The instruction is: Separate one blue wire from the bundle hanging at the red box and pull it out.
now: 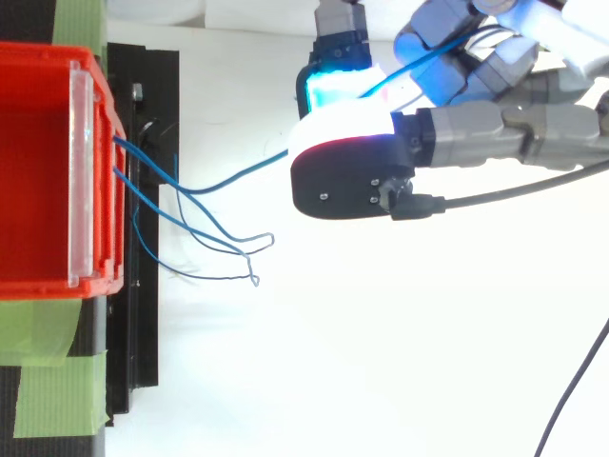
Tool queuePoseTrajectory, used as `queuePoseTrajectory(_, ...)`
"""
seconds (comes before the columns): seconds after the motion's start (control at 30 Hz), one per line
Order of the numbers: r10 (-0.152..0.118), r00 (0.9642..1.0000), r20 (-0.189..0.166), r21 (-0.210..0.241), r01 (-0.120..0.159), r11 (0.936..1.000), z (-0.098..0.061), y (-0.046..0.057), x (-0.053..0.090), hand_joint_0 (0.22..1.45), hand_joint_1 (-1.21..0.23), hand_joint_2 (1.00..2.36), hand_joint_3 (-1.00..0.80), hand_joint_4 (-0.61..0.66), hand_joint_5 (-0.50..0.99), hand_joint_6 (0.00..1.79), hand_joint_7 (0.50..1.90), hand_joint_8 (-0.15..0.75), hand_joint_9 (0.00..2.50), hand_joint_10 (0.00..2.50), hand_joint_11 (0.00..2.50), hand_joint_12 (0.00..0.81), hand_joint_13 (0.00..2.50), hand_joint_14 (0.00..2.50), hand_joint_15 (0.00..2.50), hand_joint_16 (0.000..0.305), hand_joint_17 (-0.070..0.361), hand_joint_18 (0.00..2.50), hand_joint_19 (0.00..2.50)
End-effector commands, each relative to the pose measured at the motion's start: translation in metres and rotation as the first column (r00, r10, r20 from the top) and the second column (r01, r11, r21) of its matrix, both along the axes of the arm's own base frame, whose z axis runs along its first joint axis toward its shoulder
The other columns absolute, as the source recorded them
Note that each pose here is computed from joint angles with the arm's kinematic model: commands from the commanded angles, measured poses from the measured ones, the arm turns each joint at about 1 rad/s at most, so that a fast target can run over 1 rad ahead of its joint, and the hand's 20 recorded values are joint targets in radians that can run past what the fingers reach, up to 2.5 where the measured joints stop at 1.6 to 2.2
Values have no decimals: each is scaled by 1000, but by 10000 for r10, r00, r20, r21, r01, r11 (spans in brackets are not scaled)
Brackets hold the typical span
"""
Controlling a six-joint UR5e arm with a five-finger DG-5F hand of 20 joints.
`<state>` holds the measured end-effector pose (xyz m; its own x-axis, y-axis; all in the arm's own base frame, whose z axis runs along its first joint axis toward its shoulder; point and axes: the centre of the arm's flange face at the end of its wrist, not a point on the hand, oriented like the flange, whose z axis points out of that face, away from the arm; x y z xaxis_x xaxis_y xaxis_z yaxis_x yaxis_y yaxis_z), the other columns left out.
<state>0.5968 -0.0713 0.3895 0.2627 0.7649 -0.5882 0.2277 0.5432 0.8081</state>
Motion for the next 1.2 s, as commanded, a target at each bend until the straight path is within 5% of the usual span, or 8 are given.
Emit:
queuePoseTrajectory(0.0,5,10000,9,24,-5,10000,0,0,0,589,-742,1020,-278,296,-155,865,1368,388,1325,2154,2364,370,1419,2500,700,46,104,1352,1558)
queuePoseTrajectory(1.17,-31,10000,-68,154,33,9999,-1,-1,-2,630,-732,1031,110,-15,-171,897,1458,347,1163,2245,2142,338,1329,2500,666,48,109,1306,1498)
